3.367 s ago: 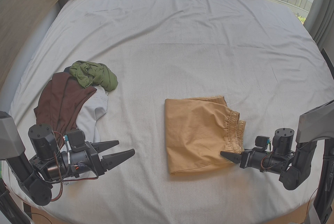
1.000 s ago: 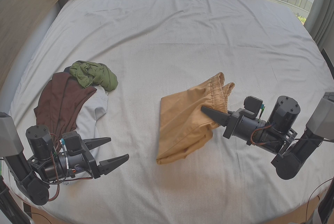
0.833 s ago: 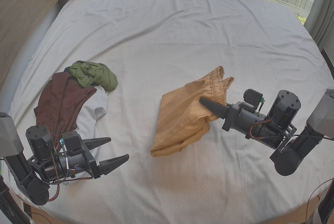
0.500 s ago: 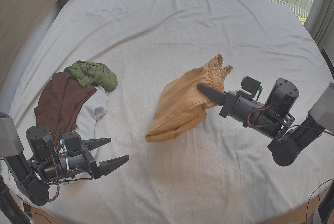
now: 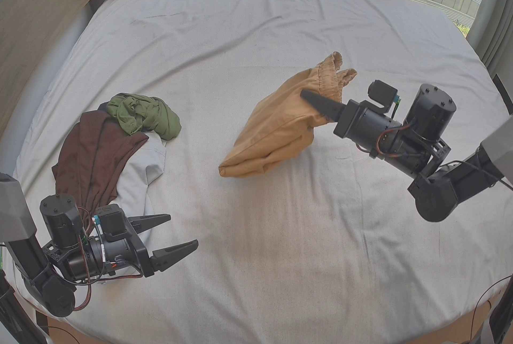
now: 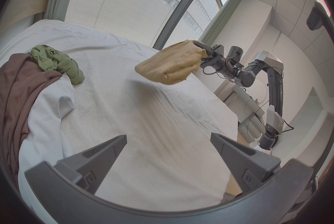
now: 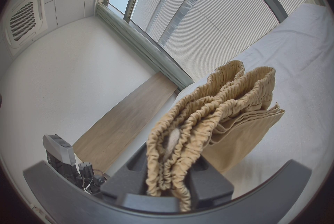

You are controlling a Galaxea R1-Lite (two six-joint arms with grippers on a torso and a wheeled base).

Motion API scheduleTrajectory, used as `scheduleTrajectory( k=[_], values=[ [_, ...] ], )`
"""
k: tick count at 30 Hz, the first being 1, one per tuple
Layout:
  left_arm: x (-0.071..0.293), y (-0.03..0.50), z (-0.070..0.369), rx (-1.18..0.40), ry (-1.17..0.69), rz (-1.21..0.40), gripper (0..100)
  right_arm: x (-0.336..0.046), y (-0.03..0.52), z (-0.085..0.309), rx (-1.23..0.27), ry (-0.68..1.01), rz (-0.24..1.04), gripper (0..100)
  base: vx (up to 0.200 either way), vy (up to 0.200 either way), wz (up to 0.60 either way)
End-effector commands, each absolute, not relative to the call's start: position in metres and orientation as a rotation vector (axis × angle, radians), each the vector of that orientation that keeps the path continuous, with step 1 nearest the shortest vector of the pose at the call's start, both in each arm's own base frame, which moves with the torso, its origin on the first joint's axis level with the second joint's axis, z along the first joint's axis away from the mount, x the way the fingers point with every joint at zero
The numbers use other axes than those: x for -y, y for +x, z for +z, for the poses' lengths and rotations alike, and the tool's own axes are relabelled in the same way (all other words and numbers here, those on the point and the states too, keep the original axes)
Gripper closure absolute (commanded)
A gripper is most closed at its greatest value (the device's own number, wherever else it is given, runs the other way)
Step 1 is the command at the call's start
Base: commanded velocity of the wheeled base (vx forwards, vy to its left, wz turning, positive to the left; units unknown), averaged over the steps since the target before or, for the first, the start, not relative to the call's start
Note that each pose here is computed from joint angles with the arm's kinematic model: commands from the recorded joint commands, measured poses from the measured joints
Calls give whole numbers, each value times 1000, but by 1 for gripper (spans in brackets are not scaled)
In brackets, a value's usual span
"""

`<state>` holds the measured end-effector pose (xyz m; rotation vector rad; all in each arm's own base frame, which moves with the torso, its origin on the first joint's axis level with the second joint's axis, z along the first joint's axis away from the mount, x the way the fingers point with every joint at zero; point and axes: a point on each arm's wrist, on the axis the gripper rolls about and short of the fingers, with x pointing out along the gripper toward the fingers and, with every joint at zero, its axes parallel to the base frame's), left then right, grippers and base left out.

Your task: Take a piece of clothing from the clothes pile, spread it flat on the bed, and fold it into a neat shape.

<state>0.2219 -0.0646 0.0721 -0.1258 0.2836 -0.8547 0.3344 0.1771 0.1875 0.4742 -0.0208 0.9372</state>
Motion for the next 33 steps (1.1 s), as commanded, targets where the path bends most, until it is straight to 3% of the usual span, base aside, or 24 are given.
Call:
scheduleTrajectory(
  k=[1, 33],
  values=[
    [65, 222, 71, -288, -127, -856, 0, -175, 351, 211, 66, 485, 926, 100, 0, 0, 0],
    [65, 221, 70, -299, -131, -858, 0, -195, 428, 237, 89, 507, 903, 100, 0, 0, 0]
  ],
)
